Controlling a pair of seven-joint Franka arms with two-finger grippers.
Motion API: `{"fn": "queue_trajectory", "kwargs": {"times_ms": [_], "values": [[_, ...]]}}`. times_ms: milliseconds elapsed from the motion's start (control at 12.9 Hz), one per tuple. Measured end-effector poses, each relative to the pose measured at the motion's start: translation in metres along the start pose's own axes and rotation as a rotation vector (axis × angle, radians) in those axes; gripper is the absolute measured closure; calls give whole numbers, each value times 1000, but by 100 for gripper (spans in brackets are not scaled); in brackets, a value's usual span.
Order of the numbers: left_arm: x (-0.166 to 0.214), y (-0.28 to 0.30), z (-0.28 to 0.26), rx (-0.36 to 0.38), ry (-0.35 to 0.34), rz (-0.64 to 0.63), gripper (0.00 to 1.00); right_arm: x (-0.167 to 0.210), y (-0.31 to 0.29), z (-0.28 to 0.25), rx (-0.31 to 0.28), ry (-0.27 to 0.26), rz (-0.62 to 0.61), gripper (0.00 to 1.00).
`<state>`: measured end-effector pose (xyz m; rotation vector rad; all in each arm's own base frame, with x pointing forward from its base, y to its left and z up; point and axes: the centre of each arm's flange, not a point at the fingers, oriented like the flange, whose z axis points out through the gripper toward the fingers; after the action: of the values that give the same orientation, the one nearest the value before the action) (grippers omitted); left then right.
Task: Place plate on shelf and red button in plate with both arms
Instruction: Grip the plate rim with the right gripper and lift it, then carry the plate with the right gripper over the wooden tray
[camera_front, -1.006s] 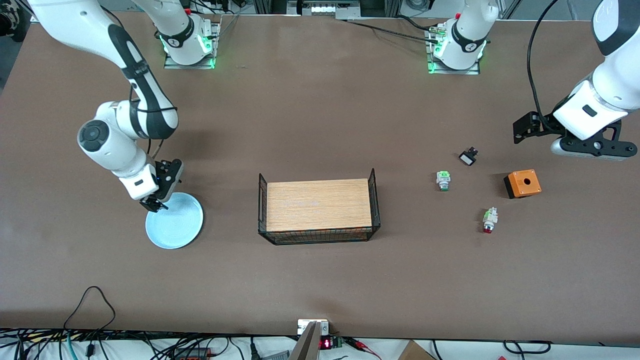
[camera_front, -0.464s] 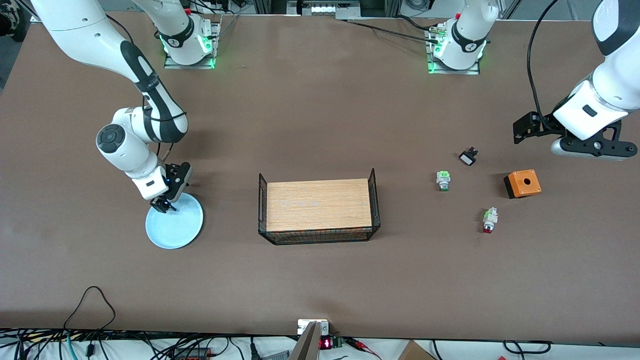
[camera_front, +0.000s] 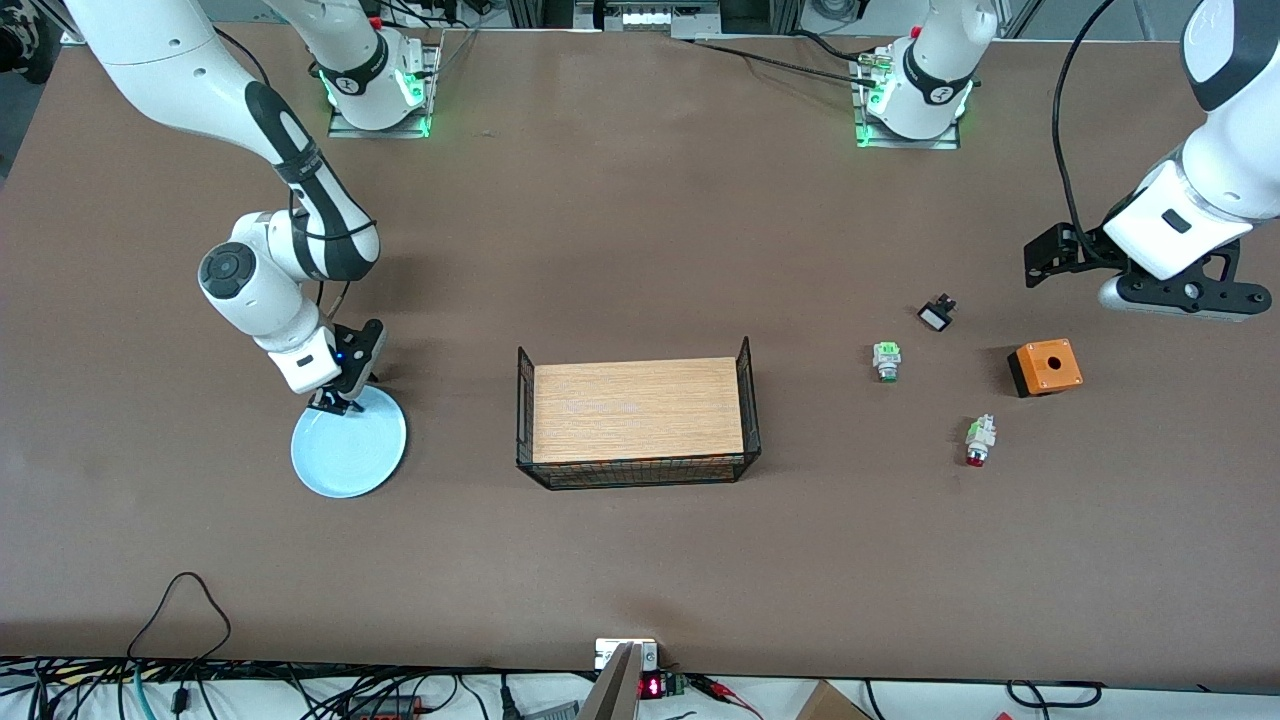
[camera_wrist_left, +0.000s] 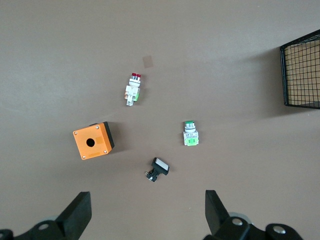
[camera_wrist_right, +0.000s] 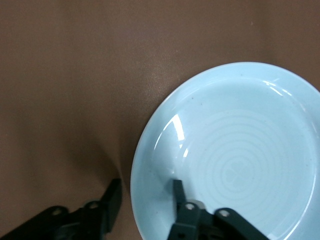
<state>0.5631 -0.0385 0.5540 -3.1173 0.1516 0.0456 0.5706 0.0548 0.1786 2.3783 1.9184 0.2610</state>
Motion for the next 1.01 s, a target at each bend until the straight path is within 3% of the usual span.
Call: {"fn": "queue_trajectory", "kwargs": {"times_ms": [77,155,232,387,696,1006], "values": [[0,0,0,0,0,0,0,0,0,0,-1,0,-7,70],[0,0,0,0,0,0,0,0,0,-1,-3,1,-15,77],[0,0,0,0,0,0,0,1,1,-1,-5,2,-22,78],[0,0,0,0,-2,1,0,2,3,-5,-22,7,-26,97],[-1,1,0,0,-5,2,0,11,8,-18,-44,20,-36,97],[-1,1,1,0,-7,2,0,48,27,-53,-47,49,-59,97]]}}
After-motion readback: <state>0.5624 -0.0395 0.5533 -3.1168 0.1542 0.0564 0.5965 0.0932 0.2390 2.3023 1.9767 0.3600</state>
